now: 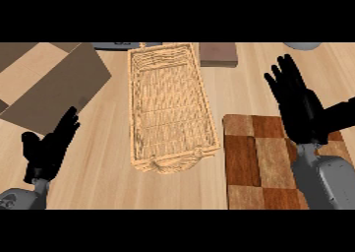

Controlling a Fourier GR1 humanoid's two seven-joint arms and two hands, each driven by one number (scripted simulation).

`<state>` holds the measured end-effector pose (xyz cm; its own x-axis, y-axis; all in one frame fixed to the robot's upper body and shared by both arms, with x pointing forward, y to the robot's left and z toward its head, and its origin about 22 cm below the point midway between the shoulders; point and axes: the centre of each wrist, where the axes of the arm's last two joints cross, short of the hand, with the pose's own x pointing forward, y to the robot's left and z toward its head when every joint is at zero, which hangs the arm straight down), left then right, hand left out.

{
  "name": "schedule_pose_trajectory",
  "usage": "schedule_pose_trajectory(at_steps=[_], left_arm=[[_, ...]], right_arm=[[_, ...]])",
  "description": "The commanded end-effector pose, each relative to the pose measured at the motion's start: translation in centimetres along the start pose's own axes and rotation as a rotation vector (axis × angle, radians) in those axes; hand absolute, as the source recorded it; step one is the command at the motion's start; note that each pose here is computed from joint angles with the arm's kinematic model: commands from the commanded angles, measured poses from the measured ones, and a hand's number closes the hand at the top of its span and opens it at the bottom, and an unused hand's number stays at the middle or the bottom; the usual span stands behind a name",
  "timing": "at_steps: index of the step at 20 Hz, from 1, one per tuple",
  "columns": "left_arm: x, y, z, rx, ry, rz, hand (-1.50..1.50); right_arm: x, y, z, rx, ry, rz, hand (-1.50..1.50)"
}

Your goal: Pick the cupcake from the cutting board and place it in the basket

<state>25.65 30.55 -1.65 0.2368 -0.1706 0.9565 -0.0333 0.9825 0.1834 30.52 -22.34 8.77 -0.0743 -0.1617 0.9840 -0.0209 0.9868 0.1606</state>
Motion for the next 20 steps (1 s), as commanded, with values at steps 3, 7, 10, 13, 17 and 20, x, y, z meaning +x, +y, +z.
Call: schedule_pose_trajectory(at_steps=[3, 7, 10, 13, 17, 20], left_arm=[[1.7, 0.2, -1.2, 0.03, -0.042, -0.063, 0.0], [2.0, 0.6, -1.1, 0.038, -0.039, -0.091, 0.0], [3.9, 0.4, -1.7, 0.03, -0.059, -0.116, 0.0], [3.5, -1.0, -1.9, 0.027, -0.037, -0.135, 0.0], [4.3, -0.8, -2.0, 0.025, -0.038, -0.133, 0.0], [4.4, -1.8, -2.5, 0.037, -0.035, -0.128, 0.0]], right_arm=[[-1.5, -8.7, 0.8, 0.07, -0.187, -0.144, 1.5], [3.8, -9.2, 0.5, 0.266, -0.611, -0.038, 1.5], [-0.6, -9.8, 2.8, 0.264, -0.761, -0.178, -1.5], [-4.5, -10.0, 4.9, 0.088, -0.789, -0.011, -1.5], [-1.3, -16.4, 6.9, -0.052, -0.622, 0.357, -1.5], [2.8, -20.2, 8.1, -0.093, -0.499, 0.649, -1.5]])
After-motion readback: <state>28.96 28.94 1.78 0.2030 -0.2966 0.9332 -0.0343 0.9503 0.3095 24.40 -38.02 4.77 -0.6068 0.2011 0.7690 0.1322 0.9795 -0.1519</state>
